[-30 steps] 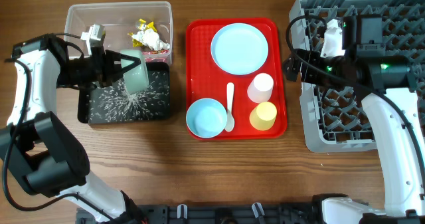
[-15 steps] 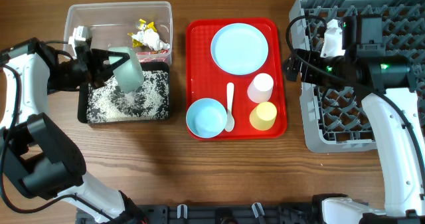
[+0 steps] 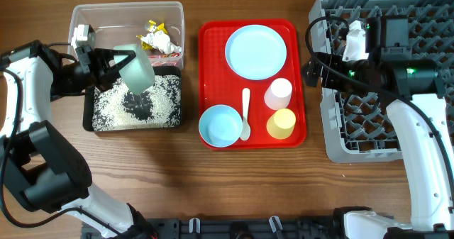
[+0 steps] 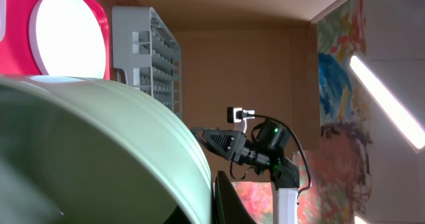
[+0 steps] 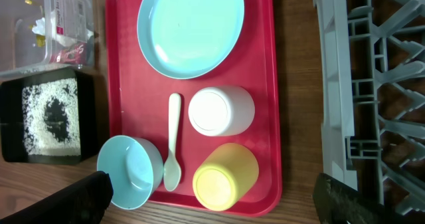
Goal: Sort waste into correct bins and load items into the dishwasher rack
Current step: 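Tip the green bowl over the black tray to pour out rice, then return the green bowl to the red tray and withdraw left gripper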
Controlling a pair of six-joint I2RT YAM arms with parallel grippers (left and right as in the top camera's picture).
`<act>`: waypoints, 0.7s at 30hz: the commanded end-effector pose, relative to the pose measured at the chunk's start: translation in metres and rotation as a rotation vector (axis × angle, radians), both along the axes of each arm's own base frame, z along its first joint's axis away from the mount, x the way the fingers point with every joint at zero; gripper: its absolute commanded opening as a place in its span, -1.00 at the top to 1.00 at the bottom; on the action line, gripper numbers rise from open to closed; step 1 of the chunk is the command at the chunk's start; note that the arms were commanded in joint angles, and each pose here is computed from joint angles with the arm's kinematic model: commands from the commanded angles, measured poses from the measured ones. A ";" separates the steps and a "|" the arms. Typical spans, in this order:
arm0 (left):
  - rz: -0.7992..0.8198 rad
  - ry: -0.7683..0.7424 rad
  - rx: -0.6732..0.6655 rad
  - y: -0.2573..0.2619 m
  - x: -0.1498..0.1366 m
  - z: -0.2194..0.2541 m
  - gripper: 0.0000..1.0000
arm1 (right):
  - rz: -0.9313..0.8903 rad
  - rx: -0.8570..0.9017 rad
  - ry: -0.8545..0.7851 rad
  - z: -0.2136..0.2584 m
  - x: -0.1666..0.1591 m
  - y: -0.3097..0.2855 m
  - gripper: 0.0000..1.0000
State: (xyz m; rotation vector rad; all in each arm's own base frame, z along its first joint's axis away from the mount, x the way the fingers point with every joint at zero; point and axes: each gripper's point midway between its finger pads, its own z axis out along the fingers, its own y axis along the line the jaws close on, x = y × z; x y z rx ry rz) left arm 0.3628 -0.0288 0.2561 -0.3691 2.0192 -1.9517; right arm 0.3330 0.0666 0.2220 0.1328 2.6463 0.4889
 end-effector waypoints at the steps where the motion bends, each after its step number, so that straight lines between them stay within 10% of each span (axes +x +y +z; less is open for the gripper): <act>1: 0.019 -0.019 -0.026 0.003 0.001 0.007 0.92 | -0.019 -0.009 -0.006 0.003 0.004 -0.003 -0.99; 4: 0.009 -0.067 0.026 0.004 0.003 0.001 0.92 | -0.019 -0.009 -0.006 0.003 0.004 -0.003 -0.99; 8: -0.122 0.081 0.526 0.019 -0.009 -0.087 0.92 | -0.020 -0.008 -0.006 0.003 0.004 -0.003 -0.99; 13: -0.193 0.102 0.635 0.004 -0.009 -0.103 0.92 | -0.027 -0.004 -0.002 0.003 0.003 -0.002 -0.99; 21: -0.040 0.499 1.444 0.015 -0.005 -0.170 0.92 | -0.040 0.002 -0.002 0.004 0.004 -0.003 -0.99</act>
